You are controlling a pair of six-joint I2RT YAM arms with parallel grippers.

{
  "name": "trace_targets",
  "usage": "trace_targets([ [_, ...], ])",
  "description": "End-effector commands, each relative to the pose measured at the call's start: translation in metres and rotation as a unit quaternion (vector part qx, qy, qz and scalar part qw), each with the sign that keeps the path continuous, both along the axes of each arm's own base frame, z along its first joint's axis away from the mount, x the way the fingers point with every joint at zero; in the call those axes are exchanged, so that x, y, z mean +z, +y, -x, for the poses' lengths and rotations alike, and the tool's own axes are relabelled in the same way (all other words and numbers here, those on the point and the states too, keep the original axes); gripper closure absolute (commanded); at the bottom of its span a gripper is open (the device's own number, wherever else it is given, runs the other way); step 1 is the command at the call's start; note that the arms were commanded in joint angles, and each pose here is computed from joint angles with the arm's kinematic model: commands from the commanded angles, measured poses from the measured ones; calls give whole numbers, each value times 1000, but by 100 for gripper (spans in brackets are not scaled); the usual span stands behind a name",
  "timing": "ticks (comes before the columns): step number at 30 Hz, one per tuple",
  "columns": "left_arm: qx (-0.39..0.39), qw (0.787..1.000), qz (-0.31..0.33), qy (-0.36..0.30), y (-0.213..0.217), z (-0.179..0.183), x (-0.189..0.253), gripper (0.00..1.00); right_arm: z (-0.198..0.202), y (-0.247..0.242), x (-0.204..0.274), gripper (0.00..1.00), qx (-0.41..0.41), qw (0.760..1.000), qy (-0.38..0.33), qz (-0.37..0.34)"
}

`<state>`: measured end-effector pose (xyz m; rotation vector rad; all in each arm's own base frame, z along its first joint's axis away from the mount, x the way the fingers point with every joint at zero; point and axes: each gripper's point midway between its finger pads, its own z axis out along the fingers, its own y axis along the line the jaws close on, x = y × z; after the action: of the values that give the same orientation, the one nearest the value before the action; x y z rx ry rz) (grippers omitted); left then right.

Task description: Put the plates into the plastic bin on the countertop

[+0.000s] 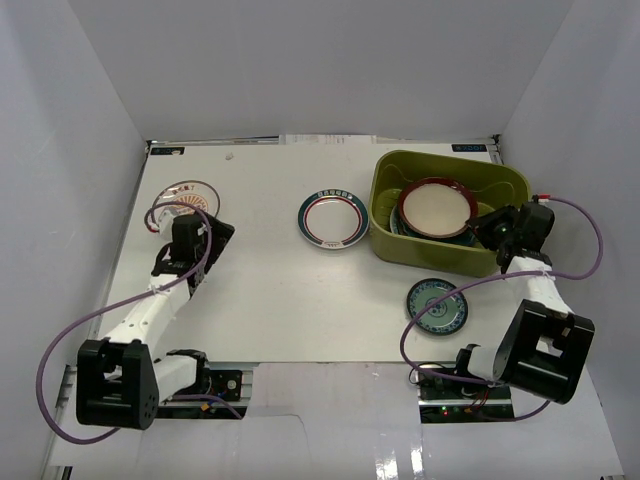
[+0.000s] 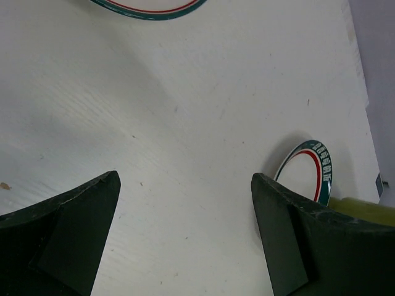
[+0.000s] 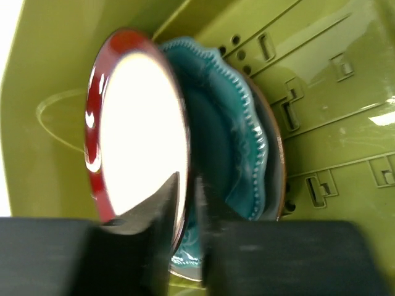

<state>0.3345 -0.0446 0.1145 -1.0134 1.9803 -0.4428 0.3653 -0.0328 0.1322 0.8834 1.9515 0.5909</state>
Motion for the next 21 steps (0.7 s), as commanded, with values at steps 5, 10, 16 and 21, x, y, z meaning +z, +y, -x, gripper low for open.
trace_targets([
  [5,90,996,14,19,54,-11,-19,2,-7,5,28,38,40,995,-46,83],
  [10,141,989,16,38,93,-13,-38,3,1,2,42,16,47,990,-60,120],
  [16,131,989,-24,64,110,-27,-42,9,5,25,104,14,92,970,-130,182],
  [21,99,991,-86,38,117,-41,-10,12,17,136,152,24,259,914,-206,237],
])
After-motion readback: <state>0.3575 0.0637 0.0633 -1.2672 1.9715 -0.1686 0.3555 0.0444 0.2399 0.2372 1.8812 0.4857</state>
